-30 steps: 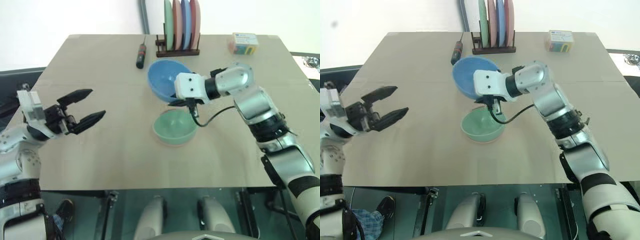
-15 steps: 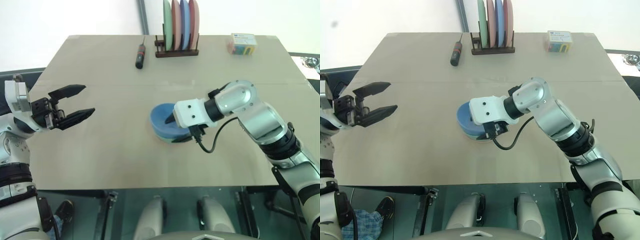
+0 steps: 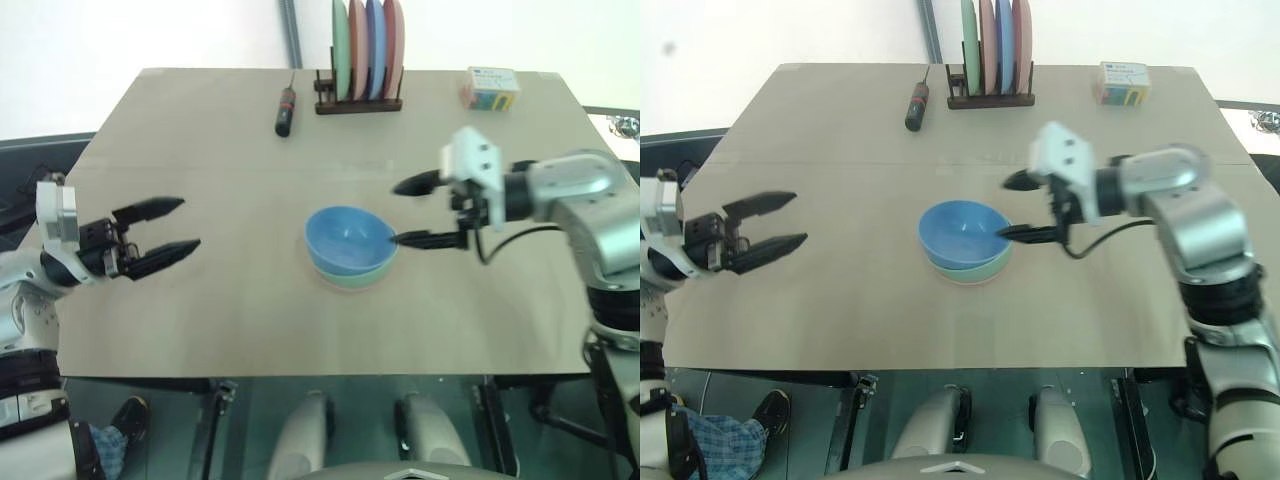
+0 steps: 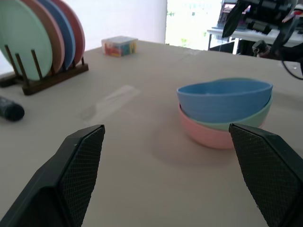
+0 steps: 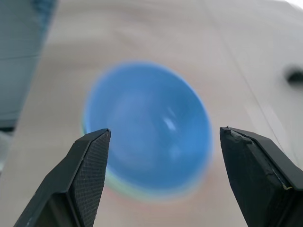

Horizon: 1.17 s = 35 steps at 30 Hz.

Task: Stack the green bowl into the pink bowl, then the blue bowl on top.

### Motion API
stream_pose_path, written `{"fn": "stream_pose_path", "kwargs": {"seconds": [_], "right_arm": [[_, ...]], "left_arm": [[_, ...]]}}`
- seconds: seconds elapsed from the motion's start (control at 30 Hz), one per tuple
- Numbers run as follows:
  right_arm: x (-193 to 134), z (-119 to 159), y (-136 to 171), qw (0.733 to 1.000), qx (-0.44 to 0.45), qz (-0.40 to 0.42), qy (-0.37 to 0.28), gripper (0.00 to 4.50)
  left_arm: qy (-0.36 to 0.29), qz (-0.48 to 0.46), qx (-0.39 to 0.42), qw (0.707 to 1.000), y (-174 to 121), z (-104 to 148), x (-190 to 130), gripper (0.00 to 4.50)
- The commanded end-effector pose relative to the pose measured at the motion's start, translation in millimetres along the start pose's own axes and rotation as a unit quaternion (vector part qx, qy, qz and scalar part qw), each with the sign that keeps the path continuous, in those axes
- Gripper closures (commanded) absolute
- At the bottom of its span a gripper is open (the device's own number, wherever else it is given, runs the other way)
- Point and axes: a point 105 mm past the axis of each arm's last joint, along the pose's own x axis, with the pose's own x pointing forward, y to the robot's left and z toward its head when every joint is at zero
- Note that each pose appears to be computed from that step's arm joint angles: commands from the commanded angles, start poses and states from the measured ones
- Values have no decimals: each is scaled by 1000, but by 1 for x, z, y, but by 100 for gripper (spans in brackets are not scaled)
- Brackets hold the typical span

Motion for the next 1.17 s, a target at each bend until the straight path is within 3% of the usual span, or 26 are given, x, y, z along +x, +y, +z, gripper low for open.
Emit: {"fn": "stream_pose_path", "kwargs": {"seconds": [0.03,0.27,0.43,0.53,0.7,1.17], "right_arm": [[-43,-10,-1,997,42,-58,-35,66],[-121,-100,35,971,140,-177,-79,66],[-156,-169,63,951,193,-235,-50,66],[-168,-189,71,941,212,-257,-54,66],[-175,-202,85,947,214,-234,-39,66],[-173,-192,68,956,178,-225,-61,66]], "left_arm": [[-3,25,14,1000,-8,1,2,0],[31,52,-4,998,-38,-41,16,0],[51,79,-15,995,-50,-67,26,0],[52,87,-12,995,-55,-76,29,0],[35,77,-26,996,-66,-75,24,0],[15,74,-16,997,-67,-67,21,0]]}}
